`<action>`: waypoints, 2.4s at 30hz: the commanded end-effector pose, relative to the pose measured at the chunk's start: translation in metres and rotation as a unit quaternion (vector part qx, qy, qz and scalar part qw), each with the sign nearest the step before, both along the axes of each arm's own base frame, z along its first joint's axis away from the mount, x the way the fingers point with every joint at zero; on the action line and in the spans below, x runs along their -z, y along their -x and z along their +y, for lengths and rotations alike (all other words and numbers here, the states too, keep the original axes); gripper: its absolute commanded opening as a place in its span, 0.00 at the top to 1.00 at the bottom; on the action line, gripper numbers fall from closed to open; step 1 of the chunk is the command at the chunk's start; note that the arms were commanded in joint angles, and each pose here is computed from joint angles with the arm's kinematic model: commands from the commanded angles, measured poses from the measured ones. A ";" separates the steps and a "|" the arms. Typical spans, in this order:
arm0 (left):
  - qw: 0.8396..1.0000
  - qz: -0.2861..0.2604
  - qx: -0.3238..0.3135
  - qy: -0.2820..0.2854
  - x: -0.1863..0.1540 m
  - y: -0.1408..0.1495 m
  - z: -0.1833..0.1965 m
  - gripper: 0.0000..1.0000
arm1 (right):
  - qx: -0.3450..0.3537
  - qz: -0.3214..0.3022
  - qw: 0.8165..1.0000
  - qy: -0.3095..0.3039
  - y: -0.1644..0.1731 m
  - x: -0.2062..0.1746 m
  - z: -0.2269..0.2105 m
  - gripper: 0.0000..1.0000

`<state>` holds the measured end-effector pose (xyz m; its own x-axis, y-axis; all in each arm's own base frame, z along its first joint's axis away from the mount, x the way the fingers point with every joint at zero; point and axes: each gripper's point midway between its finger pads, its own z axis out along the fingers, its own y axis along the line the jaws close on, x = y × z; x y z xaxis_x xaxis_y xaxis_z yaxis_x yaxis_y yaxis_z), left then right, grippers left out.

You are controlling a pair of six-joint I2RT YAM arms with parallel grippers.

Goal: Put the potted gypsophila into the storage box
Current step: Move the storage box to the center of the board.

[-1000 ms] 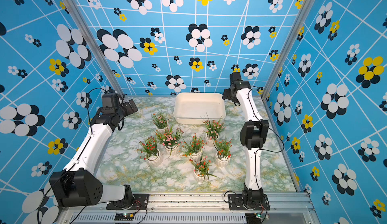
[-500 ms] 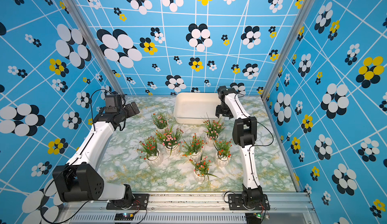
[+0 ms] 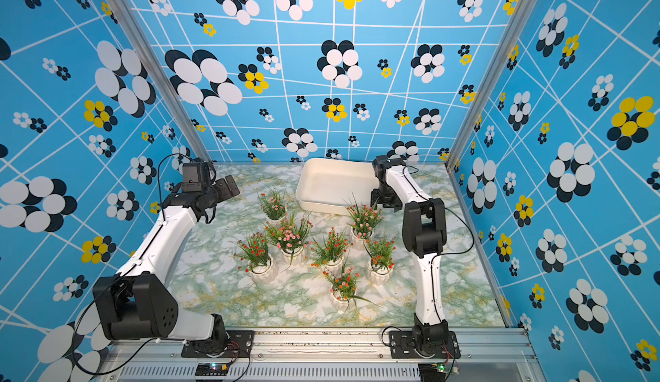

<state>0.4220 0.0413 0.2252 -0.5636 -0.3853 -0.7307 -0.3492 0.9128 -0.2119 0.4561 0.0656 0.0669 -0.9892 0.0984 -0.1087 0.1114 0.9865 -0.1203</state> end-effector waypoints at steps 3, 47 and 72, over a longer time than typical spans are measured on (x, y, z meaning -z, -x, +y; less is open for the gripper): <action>1.000 0.016 -0.004 0.011 0.013 0.004 -0.002 0.01 | -0.040 -0.015 0.999 0.029 -0.002 -0.014 -0.011 0.24; 0.888 0.225 0.392 -0.081 0.119 -0.110 -0.227 0.00 | -0.051 -0.047 0.998 -0.010 0.000 -0.001 0.001 0.21; 0.855 0.328 0.368 -0.161 0.159 -0.061 -0.196 0.01 | -0.052 -0.042 0.998 -0.010 0.008 0.000 -0.002 0.20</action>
<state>0.4993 -0.1630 0.0544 -0.9014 0.3838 -0.2003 0.3770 0.9234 0.0729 0.4513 0.0652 0.0544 -0.9848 -0.0202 -0.1725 -0.0006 0.9936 -0.1127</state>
